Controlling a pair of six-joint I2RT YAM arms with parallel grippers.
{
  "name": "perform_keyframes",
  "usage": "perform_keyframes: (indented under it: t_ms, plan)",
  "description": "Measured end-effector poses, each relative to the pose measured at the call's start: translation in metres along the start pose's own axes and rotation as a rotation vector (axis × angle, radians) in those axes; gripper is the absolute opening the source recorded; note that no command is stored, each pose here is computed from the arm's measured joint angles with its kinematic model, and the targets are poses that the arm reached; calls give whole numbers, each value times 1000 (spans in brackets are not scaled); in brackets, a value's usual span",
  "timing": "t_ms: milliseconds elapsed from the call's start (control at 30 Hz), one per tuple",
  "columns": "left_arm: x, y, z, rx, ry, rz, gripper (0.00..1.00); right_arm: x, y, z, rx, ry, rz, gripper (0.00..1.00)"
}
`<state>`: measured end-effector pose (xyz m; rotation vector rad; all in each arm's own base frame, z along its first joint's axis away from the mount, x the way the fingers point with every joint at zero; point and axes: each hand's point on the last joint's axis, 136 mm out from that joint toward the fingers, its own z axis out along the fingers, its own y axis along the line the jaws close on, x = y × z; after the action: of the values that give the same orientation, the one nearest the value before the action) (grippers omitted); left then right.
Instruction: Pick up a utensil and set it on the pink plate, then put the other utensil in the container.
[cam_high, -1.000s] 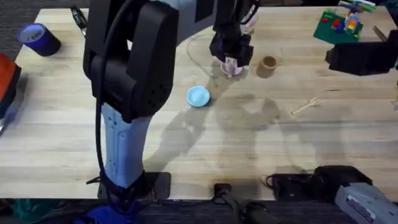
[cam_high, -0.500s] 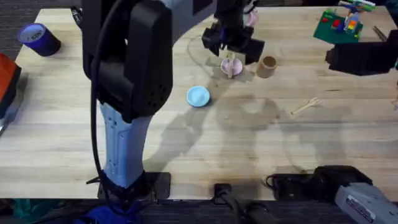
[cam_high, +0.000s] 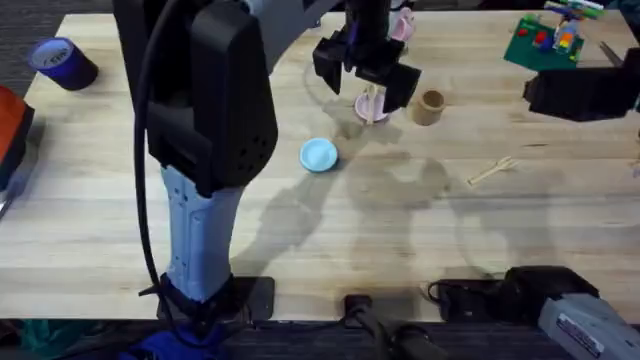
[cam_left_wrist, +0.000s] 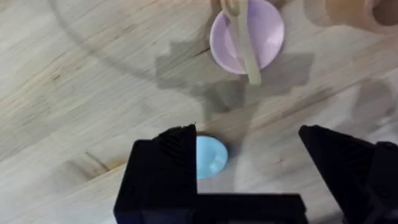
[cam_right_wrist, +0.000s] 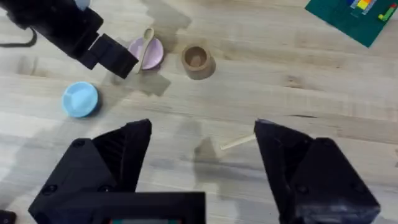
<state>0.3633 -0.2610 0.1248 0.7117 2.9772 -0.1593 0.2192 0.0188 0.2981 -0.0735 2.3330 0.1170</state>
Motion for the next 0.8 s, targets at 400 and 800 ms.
perform_keyframes:
  t_ms: [400, 800]
  plan:
    - [23, 2, -77, -11, -99, 10, 995, 0, 0, 0, 0, 0, 0, 996]
    - [53, 7, -145, -35, -213, 14, 996, 0, 0, 0, 0, 0, 0, 995]
